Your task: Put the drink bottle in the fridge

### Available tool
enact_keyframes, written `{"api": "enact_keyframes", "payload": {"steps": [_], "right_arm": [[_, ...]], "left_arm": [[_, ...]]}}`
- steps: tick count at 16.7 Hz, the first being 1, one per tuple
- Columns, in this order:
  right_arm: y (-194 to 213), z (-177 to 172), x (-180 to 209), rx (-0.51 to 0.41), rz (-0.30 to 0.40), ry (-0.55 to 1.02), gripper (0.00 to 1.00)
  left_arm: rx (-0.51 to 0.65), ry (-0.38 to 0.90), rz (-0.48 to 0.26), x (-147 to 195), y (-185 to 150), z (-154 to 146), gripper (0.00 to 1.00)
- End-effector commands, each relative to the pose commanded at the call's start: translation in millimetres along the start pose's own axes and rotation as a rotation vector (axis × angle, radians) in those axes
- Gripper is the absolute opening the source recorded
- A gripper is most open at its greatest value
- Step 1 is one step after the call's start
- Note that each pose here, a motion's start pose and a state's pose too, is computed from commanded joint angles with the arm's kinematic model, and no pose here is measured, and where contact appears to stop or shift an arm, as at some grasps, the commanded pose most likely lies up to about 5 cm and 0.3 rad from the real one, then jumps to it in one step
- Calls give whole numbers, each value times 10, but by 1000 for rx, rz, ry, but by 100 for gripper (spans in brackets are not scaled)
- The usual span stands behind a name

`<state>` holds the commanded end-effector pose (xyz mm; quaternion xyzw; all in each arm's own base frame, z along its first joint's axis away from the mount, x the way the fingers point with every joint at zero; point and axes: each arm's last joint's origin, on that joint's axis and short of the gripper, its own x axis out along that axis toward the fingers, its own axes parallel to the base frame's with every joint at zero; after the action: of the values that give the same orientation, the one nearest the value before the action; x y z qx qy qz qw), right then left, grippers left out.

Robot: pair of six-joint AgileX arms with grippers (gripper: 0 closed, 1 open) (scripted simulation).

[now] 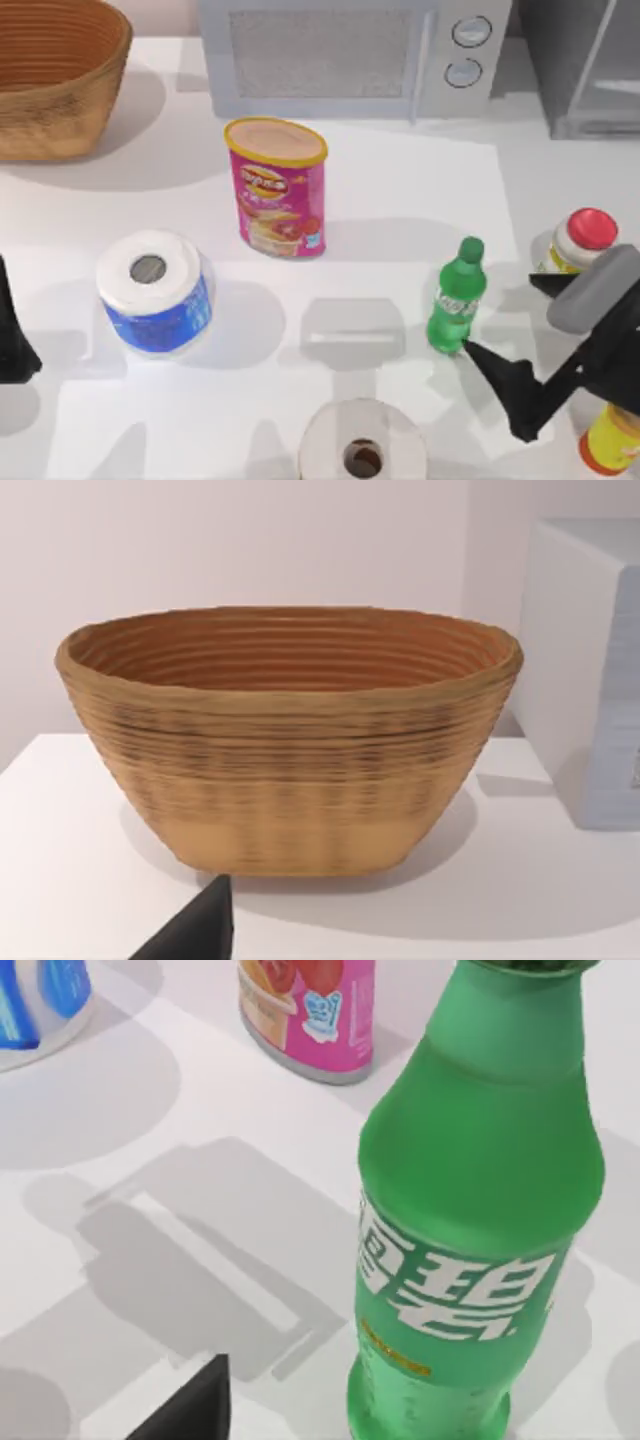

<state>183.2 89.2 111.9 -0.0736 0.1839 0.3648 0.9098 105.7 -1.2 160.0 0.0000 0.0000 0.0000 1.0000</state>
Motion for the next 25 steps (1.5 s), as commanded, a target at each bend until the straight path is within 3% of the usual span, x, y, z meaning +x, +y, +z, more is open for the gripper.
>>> {"api": "enact_keyframes", "payload": {"steps": [8, 17, 24, 25], "right_arm": [[4, 4, 34, -2, 9, 1, 100], [9, 71, 553, -5, 14, -5, 100], [18, -8, 621, -5, 12, 1, 100], [18, -8, 621, -5, 12, 1, 93]], "left_arm": [[0, 0, 0, 0, 0, 0, 100], [0, 0, 0, 0, 0, 0, 100], [0, 0, 0, 0, 0, 0, 100], [0, 0, 0, 0, 0, 0, 100]]}}
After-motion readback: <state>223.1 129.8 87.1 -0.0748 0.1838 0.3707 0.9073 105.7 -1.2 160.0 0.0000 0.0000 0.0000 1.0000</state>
